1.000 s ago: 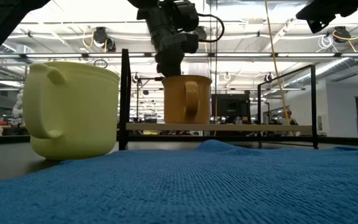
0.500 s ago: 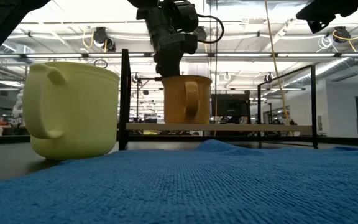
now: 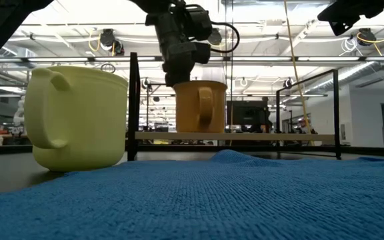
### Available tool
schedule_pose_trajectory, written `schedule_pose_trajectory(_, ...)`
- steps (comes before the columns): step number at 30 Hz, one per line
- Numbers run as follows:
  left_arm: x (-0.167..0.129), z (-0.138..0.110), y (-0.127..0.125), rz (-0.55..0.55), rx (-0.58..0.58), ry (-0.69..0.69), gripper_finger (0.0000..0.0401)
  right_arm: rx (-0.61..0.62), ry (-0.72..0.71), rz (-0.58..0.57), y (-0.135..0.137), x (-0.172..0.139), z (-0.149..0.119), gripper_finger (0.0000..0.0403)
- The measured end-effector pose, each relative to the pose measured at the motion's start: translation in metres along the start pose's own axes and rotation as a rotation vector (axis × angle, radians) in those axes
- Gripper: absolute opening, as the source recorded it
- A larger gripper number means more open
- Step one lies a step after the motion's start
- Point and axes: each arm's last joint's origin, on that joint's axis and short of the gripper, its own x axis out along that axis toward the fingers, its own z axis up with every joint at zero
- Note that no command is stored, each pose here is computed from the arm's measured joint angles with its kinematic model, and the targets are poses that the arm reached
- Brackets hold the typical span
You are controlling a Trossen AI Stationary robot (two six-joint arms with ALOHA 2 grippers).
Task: Stack small to large cups/mugs on shelf
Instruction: Put the orange mug on the shelf
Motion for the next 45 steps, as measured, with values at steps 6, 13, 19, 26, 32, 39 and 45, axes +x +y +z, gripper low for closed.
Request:
schedule_pose_trajectory(6, 0.001, 0.000, 0.001, 0.011, 0.001, -0.001, 0.0150, 0.000, 0.000, 0.000, 0.000, 0.000, 0.000, 0.0000)
schedule_pose_trajectory(13, 0.001, 0.001, 0.001, 0.015, 0.023, -0.013, 0.0126, 0.000, 0.000, 0.000, 0.000, 0.000, 0.000, 0.0000)
schedule_pose_trajectory(19, 0.001, 0.003, 0.001, 0.014, 0.032, -0.034, 0.0055, 0.000, 0.000, 0.000, 0.000, 0.000, 0.000, 0.0000)
schedule_pose_trajectory(26, -0.002, 0.002, 0.006, -0.064, 0.003, -0.051, 0.0019, 0.000, 0.000, 0.000, 0.000, 0.000, 0.000, 0.0000)
schedule_pose_trajectory(32, -0.001, 0.000, 0.015, -0.068, -0.046, -0.046, 0.0018, 0.000, 0.000, 0.000, 0.000, 0.000, 0.000, 0.0000)
schedule_pose_trajectory(39, -0.002, -0.004, 0.029, -0.059, -0.120, -0.030, 0.0018, 0.000, 0.000, 0.000, 0.000, 0.000, 0.000, 0.0000)
schedule_pose_trajectory(45, -0.003, -0.006, 0.030, -0.057, -0.136, -0.015, 0.0017, 0.000, 0.000, 0.000, 0.000, 0.000, 0.000, 0.0000)
